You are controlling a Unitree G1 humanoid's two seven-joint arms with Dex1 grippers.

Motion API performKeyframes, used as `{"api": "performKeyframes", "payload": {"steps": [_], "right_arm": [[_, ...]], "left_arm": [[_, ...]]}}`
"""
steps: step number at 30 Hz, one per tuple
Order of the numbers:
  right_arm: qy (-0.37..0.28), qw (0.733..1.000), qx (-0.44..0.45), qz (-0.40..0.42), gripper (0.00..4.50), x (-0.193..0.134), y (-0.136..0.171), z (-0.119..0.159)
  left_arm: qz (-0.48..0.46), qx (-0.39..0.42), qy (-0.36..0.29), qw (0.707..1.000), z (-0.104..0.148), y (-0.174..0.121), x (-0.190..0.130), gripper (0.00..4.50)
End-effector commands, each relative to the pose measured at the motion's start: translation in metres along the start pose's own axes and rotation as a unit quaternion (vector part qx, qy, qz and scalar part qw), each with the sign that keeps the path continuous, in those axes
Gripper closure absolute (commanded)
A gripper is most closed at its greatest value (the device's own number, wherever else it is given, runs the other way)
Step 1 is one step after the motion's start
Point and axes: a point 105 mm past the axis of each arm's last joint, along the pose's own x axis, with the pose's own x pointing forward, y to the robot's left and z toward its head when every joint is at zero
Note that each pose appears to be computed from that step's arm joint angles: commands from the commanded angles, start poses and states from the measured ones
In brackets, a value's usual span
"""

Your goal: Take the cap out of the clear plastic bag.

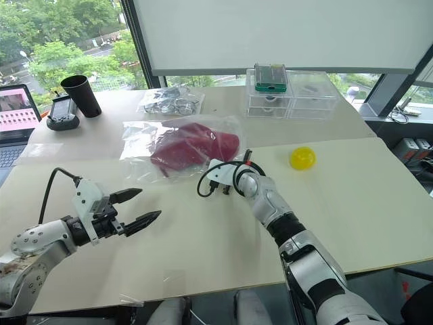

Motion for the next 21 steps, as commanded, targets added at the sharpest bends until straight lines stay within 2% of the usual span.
{"api": "performKeyframes", "payload": {"steps": [1, 4, 7, 10, 12, 15, 21], "right_arm": [[-0.003, 0.988, -0.028, 0.153, 4.47, -0.029, 0.031, 0.025], [-0.022, 0.984, -0.008, 0.177, 4.47, -0.033, 0.035, 0.051], [-0.031, 0.978, -0.016, 0.204, 4.47, -0.036, 0.044, 0.062], [-0.027, 0.986, -0.02, 0.161, 4.47, -0.022, 0.035, 0.066], [-0.012, 0.992, -0.019, 0.122, 4.47, -0.014, 0.022, 0.059], [0.033, 0.999, -0.005, 0.024, 4.47, -0.001, -0.016, 0.036], [0.069, 0.992, 0.04, -0.1, 4.47, 0.009, -0.064, 0.001]], "left_arm": [[-0.002, 0.011, -0.012, 1.0, 0.007, 0.0, 0.002, 0.0], [-0.002, 0.011, -0.012, 1.0, 0.006, -0.001, 0.001, 0.0], [0.001, 0.011, -0.012, 1.0, 0.006, 0.0, 0.0, 0.0], [0.005, 0.011, -0.011, 1.0, 0.006, -0.001, -0.002, 0.0], [0.007, 0.011, -0.011, 1.0, 0.006, -0.002, -0.003, 0.0], [0.012, 0.01, -0.009, 1.0, 0.005, -0.002, -0.006, 0.0], [0.013, 0.007, -0.01, 1.0, 0.004, -0.004, -0.005, 0.0]]}}
